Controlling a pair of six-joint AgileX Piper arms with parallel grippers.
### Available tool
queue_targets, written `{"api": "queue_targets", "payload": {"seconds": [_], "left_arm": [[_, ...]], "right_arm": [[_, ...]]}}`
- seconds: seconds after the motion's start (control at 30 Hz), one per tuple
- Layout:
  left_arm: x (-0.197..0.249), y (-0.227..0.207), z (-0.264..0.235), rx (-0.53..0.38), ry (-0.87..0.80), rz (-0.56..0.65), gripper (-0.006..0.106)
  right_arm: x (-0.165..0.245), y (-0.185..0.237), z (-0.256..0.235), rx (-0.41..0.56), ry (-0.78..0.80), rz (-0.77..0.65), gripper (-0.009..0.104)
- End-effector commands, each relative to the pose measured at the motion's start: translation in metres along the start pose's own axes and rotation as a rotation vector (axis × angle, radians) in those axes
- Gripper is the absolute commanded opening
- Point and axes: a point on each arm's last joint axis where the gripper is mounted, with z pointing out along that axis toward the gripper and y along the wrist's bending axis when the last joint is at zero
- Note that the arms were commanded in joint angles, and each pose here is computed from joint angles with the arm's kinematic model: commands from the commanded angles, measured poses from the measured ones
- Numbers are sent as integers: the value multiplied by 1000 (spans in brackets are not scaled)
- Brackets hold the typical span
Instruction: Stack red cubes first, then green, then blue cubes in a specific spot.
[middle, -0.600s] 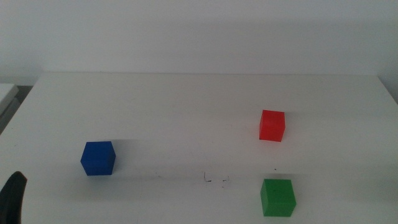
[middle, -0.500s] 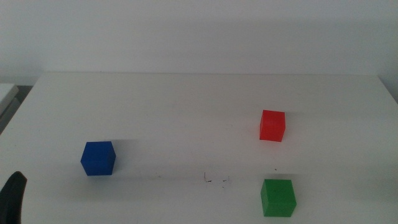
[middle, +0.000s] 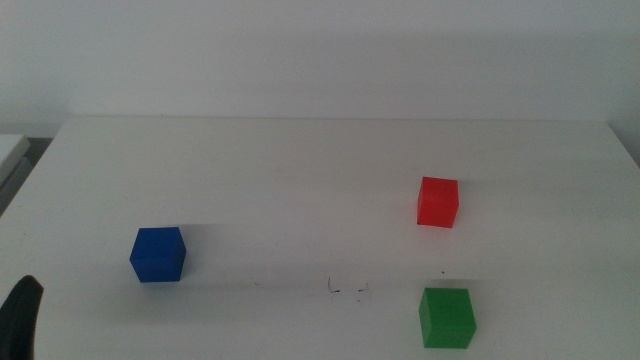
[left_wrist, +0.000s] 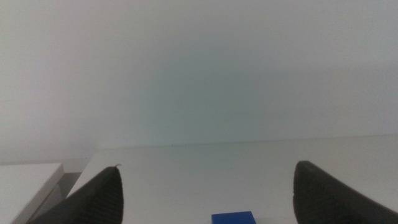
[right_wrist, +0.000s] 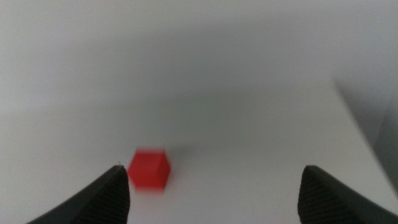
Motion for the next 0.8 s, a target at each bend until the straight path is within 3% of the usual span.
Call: {"api": "queue_targets", "payload": {"seconds": [0.0,0.13,0.53,0.77], "left_arm": [[-1,0,0,4,-14,-5,94],[-1,0,0,4,-14,-5,94],[-1,0,0,4,-14,-5,94],[-1,0,0,4,-14,-5,94]], "right_arm": [[-15,4,10,2,178,7,91],[-28,6,26,10,294,7,91],[-29,8,47,0,362,75,91],[-52,16,87,-7,549,115,91]]}}
